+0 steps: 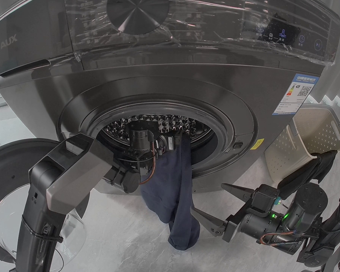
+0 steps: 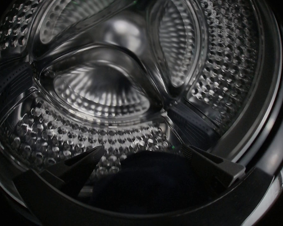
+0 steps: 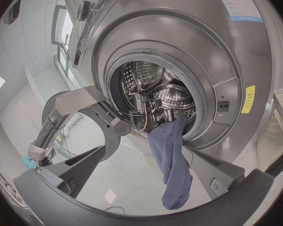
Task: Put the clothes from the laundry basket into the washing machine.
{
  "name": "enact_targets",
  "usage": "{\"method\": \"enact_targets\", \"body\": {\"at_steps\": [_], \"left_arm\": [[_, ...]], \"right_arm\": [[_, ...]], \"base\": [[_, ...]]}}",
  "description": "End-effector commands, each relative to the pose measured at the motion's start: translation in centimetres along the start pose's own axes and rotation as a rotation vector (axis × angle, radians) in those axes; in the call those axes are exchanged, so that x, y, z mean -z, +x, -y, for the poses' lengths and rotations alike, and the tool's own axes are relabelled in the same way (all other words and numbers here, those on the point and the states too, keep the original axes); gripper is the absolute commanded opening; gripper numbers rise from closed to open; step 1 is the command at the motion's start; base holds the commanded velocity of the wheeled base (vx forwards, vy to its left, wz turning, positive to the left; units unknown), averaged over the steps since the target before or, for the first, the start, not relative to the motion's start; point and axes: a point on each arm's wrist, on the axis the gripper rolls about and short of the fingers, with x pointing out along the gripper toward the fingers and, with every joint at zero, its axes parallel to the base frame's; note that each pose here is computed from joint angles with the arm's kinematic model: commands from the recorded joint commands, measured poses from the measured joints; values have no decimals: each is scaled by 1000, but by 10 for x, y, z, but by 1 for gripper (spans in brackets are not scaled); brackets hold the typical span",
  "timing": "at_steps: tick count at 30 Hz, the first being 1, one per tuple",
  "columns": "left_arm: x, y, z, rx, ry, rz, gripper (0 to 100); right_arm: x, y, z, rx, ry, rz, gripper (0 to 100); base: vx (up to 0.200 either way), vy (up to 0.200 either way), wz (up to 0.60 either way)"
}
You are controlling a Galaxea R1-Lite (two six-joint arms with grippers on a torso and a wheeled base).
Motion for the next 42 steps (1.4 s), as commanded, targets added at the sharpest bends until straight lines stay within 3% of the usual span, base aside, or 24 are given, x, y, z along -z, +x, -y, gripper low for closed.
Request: {"method": "enact_targets", "body": {"at_steps": [1,10,11,18,22,23,27,32,35,40,41,42], "left_arm": [[-21,-43,22,93,14,-59,100],[11,-57,25,155,45,-179,100],[14,-56,25,153,47,-185,0],[23,-43,19,139,48,-173,0],[12,-38,16,128,36,-133,0],[8,-35,16,122,31,-115,0],[-35,-8,3,44,-10,85,0],[-61,20,-6,-8,-57,244,0],[-73,29,-7,-8,-67,300,0],[-78,29,-7,-5,-93,320,0],[-78,29,-7,-5,-94,320,100],[-76,29,-7,-10,-94,313,100]], "right_arm": [[0,1,0,-1,0,-1,100],[0,1,0,-1,0,0,100],[0,1,0,-2,0,0,100],[-1,1,-1,-2,2,5,100],[-1,1,-1,-3,2,4,100],[0,1,-1,-3,2,3,100],[-1,2,-1,-3,2,6,100],[-1,2,-1,-7,2,7,100],[-1,2,-1,-7,2,8,100],[-2,1,-1,-7,3,11,100],[-2,1,-1,-7,3,11,100],[-2,2,-1,-7,3,10,100]], "base": [[0,0,0],[0,0,0],[0,0,0],[0,0,0],[0,0,0],[0,0,0],[0,0,0],[0,0,0],[0,0,0],[0,0,0],[0,0,0],[0,0,0]]}}
